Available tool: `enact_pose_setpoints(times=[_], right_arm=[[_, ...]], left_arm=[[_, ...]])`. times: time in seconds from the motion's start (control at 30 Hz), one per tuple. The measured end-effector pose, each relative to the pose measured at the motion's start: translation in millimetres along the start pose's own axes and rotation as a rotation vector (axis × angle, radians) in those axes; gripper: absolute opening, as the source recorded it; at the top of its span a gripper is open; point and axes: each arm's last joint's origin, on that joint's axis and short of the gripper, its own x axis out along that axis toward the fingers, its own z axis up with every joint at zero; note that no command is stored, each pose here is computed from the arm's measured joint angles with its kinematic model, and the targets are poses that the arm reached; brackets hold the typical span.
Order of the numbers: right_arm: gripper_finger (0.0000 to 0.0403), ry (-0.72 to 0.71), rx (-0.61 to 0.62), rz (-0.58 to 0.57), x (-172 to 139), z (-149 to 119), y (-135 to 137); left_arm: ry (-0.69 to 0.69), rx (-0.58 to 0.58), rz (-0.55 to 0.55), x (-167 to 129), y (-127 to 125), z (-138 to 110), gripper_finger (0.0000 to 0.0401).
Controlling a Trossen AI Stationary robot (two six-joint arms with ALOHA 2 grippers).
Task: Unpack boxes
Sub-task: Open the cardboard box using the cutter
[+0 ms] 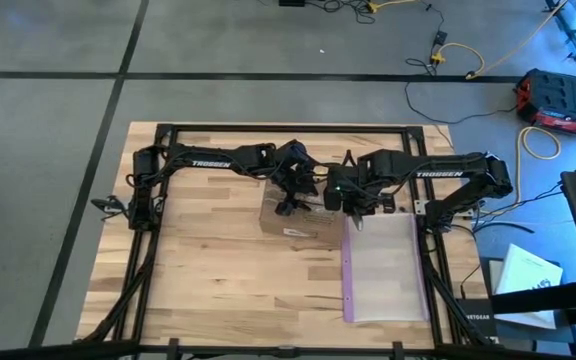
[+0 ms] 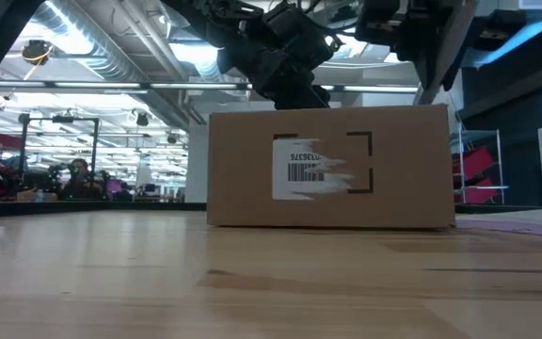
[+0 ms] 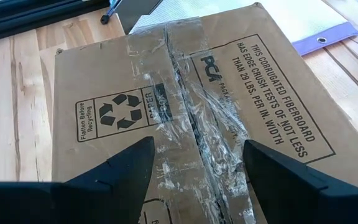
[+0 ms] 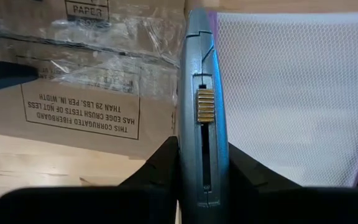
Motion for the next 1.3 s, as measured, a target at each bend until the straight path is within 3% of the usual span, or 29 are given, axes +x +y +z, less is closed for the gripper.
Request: enact_pose_setpoints(times=[0.2, 1.3], right_arm=[[0.0062, -0.052, 0.004, 0.002, -3.9, 0.8, -1.4], [0.0062, -0.042, 0.002, 0.031, -3.9, -1.3, 1.5]], left_arm=[[0.0, -0.001, -0.001, -0.1, -0.1, 0.0, 0.0237], [0.0, 0.002, 0.0, -0.4, -0.1, 0.2, 0.0237]])
